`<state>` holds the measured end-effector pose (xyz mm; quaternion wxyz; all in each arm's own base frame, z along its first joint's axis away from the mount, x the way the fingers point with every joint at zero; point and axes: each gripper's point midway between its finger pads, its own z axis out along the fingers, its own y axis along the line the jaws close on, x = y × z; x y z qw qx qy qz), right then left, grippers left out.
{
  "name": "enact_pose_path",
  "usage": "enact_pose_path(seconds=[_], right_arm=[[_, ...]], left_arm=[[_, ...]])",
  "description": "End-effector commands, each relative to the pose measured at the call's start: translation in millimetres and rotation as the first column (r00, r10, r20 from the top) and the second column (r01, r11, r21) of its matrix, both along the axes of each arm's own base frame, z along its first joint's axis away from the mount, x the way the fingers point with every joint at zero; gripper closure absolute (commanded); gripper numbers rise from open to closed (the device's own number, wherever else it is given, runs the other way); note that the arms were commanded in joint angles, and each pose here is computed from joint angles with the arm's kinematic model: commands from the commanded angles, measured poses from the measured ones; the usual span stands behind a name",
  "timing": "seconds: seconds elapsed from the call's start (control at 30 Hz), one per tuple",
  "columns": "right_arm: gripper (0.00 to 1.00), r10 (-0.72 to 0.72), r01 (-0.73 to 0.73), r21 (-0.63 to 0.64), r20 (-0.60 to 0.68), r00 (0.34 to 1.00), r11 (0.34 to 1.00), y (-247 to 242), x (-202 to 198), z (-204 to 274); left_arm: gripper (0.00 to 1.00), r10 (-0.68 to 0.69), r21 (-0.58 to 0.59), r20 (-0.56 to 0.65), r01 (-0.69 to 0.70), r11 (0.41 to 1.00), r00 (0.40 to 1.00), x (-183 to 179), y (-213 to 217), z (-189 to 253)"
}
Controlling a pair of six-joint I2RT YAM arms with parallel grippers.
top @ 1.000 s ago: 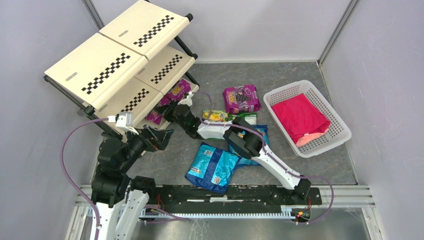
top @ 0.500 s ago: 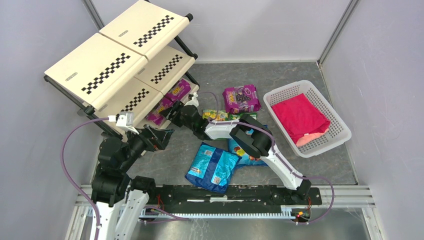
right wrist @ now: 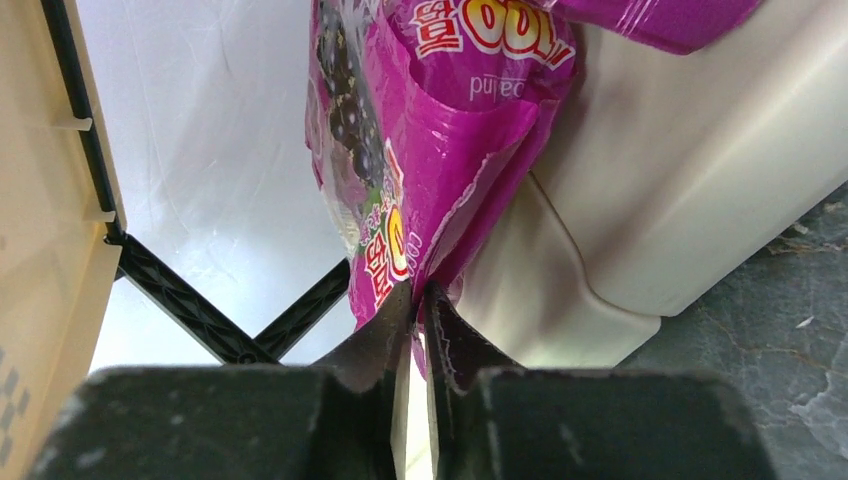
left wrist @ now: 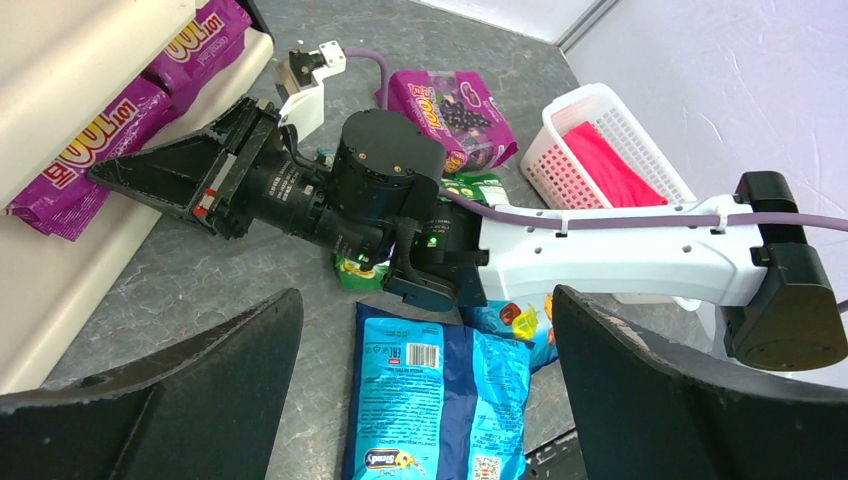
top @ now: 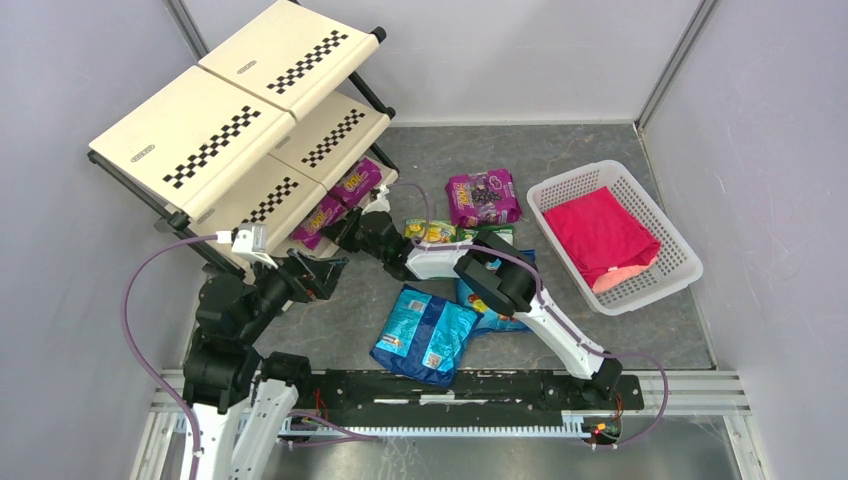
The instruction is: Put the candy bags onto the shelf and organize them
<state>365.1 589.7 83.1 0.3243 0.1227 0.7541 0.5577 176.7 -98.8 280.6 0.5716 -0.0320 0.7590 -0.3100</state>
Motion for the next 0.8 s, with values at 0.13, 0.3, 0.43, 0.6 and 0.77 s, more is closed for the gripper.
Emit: enact_pose_path(seconds=[0.13, 0.3, 0.43, 0.6, 0.77], right_arm=[[0.99, -0.085, 0.085, -0.013, 0.026, 0.996, 0.996, -12, 24, 4], [0.99, -0.11, 0.111, -0.033, 0.032, 0.993, 0.993, -23, 28, 0], [0.81, -0.069, 0.071, -0.038, 0.067, 0.995, 0.997, -24, 26, 7], [0.58, -0.035, 0.043, -0.069, 0.113, 0.993, 0.997, -34, 15, 24], [0.46, 0.029, 0.003, -0.165, 0.195, 0.98, 0.986, -53, -2, 56]], left_arm=[[0.0, 0.021, 0.019, 0.013, -0.022, 1.0, 1.0, 6, 4, 3], [0.0, 0.024, 0.02, 0.01, -0.025, 1.0, 1.0, 7, 5, 3], [0.0, 0.027, 0.02, 0.007, -0.027, 0.999, 1.0, 8, 5, 2], [0.0, 0.027, 0.02, 0.007, -0.027, 0.999, 1.0, 8, 5, 2], [0.0, 0.018, 0.025, -0.004, -0.018, 1.0, 1.0, 8, 4, 1]])
